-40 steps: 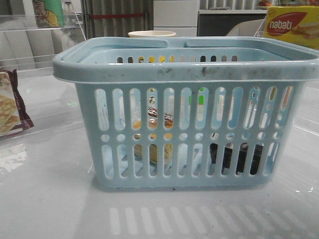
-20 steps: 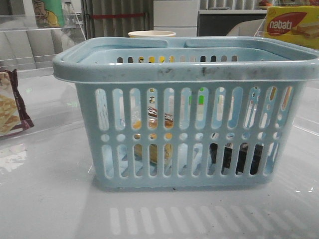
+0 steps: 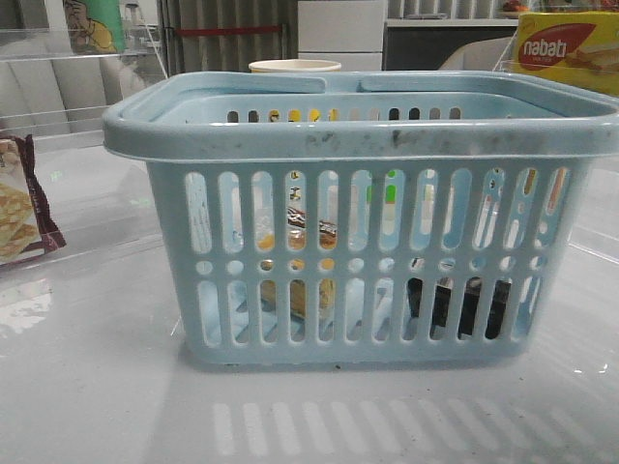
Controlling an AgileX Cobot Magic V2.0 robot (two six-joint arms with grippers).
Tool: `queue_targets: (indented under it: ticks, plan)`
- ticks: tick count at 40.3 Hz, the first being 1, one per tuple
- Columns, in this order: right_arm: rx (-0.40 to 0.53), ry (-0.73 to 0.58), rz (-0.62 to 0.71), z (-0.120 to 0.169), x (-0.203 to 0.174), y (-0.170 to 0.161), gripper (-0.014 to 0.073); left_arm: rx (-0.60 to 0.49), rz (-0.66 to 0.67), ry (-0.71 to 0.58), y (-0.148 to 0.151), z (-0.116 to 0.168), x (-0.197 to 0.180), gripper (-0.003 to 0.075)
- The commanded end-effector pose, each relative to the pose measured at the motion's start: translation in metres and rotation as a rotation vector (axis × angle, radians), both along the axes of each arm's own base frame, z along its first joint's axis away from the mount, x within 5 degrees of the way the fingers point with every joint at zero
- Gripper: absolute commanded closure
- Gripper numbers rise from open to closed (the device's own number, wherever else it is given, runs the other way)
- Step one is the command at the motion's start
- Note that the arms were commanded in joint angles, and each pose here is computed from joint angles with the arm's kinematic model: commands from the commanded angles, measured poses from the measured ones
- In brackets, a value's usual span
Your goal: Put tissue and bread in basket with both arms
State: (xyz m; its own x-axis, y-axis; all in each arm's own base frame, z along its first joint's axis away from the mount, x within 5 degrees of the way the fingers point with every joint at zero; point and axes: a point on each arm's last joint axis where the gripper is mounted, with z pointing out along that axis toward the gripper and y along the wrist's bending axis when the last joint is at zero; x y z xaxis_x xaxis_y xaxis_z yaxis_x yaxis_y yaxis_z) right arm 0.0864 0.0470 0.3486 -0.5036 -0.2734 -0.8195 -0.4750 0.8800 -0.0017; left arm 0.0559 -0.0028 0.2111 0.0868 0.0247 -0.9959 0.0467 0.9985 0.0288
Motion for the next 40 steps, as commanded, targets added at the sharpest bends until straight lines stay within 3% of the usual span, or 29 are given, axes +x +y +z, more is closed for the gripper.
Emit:
queue_targets:
  ticks: [1, 6, 7, 12, 20, 30, 40]
  plan:
    - [0.039, -0.087, -0.003, 0.013, 0.002, 0.001, 0.0540, -0.016, -0.004, -0.093, 0.000, 0.008, -0.002, 0.0629]
    - [0.035, -0.146, -0.047, 0.012, -0.004, -0.009, 0.0540, -0.016, -0.004, -0.093, 0.000, 0.008, -0.002, 0.0629]
    - [0.060, -0.232, -0.155, 0.003, -0.010, -0.022, 0.0540, -0.016, -0.004, -0.093, 0.000, 0.008, -0.002, 0.0629]
    - [0.084, -0.385, -0.303, -0.013, -0.022, -0.037, 0.0540, -0.016, -0.004, -0.093, 0.000, 0.008, -0.002, 0.0629]
    - [0.103, -0.581, -0.446, -0.061, -0.033, -0.047, 0.0540, -0.016, -0.004, -0.093, 0.000, 0.008, -0.002, 0.0629]
    - [0.103, -0.599, -0.475, -0.125, -0.034, -0.048, 0.0540, -0.016, -0.004, -0.093, 0.000, 0.008, -0.002, 0.0629]
    - [0.132, -0.684, -0.463, -0.144, -0.031, -0.047, 0.0540, -0.016, -0.004, -0.093, 0.000, 0.008, -0.002, 0.0629]
